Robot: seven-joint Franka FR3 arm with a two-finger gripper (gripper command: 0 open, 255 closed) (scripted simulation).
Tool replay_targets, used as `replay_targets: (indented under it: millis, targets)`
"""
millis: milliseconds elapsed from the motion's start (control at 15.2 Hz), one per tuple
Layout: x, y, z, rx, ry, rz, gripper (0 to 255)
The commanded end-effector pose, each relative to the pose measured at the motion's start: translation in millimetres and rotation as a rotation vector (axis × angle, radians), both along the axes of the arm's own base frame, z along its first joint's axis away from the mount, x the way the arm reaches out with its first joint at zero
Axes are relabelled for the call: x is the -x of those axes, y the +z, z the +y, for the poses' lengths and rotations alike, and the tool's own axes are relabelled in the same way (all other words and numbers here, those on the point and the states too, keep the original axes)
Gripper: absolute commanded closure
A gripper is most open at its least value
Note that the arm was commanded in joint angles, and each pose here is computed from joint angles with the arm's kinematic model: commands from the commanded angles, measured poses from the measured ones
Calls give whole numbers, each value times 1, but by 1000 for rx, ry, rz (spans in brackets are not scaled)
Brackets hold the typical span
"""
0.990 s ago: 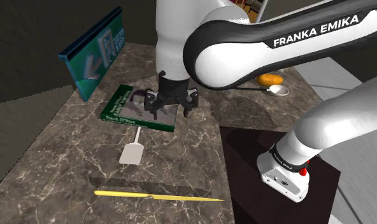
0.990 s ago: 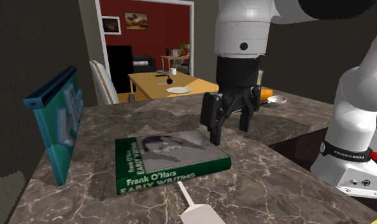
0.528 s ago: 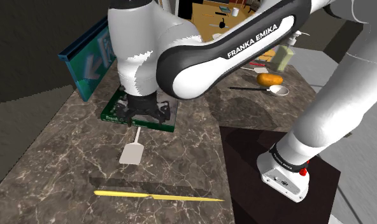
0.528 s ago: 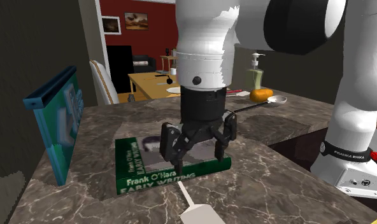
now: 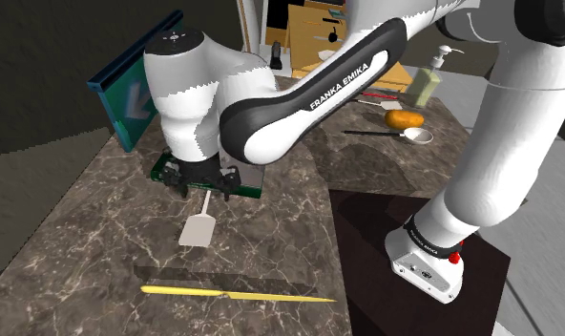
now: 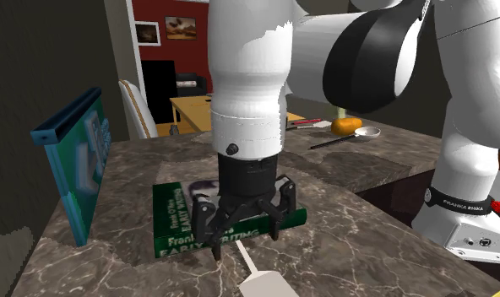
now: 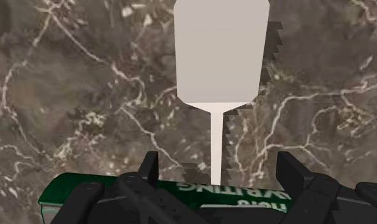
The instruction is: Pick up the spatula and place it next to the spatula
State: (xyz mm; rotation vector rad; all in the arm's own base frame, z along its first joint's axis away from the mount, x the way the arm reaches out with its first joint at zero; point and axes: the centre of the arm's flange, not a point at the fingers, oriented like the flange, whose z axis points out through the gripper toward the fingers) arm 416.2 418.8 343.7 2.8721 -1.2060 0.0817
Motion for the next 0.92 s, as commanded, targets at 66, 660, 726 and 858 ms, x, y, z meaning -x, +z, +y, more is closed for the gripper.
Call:
replay_targets:
  millis: [66, 660, 726, 858]
  targets:
    - [-2, -15, 0, 0, 0, 0, 0]
    - [-2, -15, 0, 0, 0, 0, 255]
    - [-2, -14, 0, 0, 0, 0, 255]
    - [-2, -14, 0, 0, 0, 0, 255]
